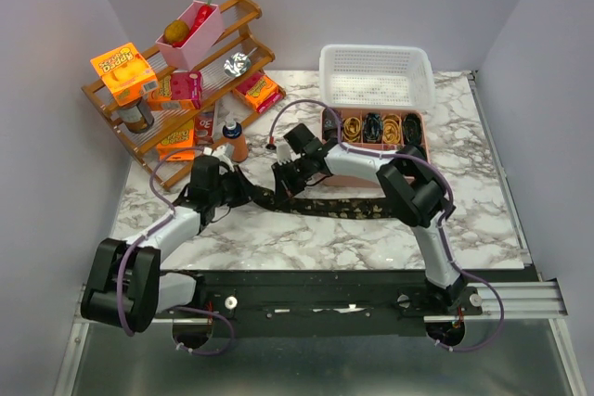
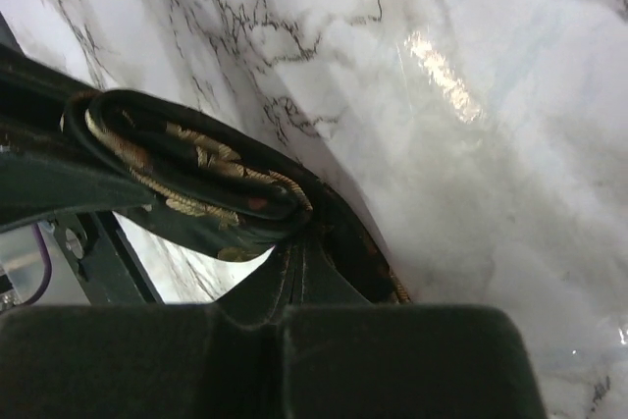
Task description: Roll the ties
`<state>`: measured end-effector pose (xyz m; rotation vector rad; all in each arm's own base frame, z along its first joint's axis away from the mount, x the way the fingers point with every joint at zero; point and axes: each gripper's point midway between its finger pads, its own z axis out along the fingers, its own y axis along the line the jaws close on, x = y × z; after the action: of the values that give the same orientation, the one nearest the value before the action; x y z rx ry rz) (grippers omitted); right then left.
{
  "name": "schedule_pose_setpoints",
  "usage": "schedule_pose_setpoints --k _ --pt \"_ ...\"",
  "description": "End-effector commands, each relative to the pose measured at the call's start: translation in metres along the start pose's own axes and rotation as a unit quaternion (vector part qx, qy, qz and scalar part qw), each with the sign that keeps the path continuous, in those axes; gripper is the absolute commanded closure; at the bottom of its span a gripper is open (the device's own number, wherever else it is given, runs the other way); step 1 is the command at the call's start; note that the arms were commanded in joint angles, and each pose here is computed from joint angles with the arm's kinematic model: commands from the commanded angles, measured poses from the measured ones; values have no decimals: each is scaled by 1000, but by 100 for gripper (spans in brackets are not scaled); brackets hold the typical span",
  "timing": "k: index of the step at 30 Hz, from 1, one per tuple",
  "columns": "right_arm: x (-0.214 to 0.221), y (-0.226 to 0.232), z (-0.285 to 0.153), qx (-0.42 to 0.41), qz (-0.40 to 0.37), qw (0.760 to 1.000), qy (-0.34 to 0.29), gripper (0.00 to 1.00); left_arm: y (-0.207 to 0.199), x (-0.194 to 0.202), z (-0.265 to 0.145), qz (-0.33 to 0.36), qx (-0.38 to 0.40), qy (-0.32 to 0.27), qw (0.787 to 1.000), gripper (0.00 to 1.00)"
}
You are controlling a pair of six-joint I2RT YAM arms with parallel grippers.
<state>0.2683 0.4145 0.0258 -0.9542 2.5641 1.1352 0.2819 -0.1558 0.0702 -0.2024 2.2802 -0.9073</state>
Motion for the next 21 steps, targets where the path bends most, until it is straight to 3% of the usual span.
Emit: schedule_pose_setpoints --k 1,11,21 --pt "-3 1 8 -9 2 1000 8 99 6 -4 -5 35 -51 -6 998 100" --pt "-10 3 13 -20 6 1000 10 99 4 -3 -5 94 -134 6 987 100" --pt "-8 1 14 -16 9 1000 13 99 -29 2 13 133 -127 21 983 100"
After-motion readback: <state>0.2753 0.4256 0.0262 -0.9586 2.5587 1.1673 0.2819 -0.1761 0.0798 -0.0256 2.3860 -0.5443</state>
